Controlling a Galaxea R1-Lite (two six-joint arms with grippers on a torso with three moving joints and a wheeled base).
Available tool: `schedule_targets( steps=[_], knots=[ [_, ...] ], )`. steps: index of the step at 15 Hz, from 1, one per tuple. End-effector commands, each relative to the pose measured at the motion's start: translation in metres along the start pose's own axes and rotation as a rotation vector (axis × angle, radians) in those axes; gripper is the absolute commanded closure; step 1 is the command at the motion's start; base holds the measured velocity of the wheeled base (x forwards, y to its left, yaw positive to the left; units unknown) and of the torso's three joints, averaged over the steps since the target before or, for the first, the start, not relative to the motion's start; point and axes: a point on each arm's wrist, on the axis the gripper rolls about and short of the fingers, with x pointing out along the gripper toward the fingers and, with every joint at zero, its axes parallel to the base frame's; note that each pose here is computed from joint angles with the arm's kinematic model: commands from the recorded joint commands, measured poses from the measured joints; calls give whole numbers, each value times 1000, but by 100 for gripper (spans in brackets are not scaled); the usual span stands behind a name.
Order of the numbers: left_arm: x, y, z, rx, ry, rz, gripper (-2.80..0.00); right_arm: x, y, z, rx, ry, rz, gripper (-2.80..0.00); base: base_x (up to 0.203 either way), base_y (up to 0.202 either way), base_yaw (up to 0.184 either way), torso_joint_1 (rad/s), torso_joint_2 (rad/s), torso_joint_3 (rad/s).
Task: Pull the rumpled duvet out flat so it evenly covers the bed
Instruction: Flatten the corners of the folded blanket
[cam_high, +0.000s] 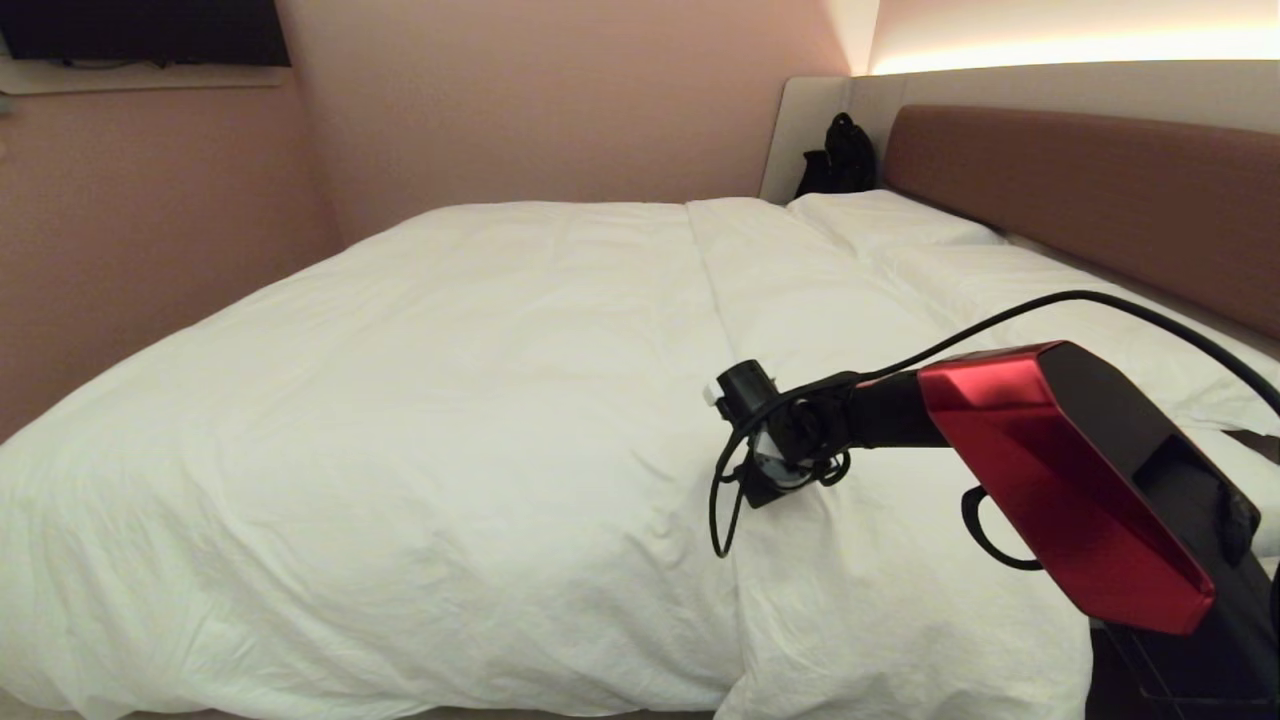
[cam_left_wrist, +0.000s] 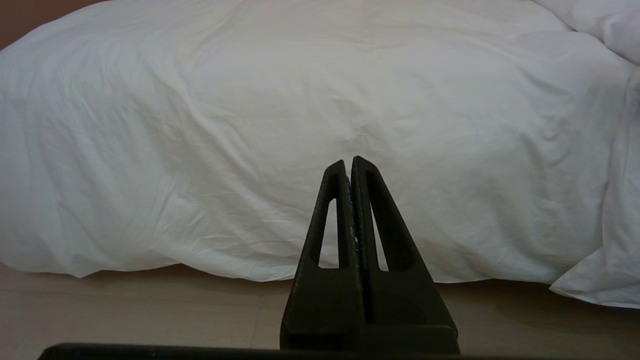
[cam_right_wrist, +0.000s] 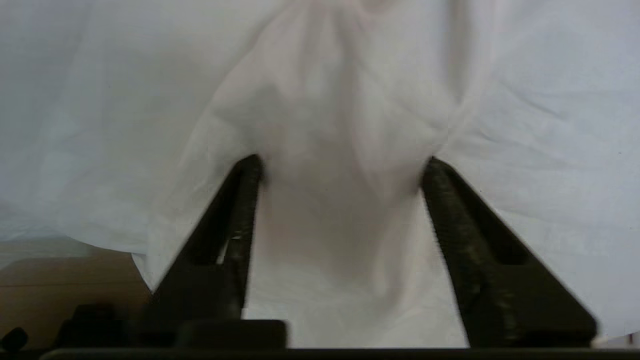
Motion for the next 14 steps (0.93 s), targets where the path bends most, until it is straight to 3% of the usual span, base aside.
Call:
schedule_targets(
  steps=[1,12,14],
  knots=[
    [0,0,0,0,-1,1,0,-2,-1,1,1,-2,-1,0,0,0,0,0,0,0],
    [0,0,0,0,-1,1,0,-7,-5,1,-1,6,4,0,0,0,0,0,0,0],
    [0,0,0,0,-1,1,0,-14,-8,0,5,28,62,0,0,0,0,0,0,0]
  ],
)
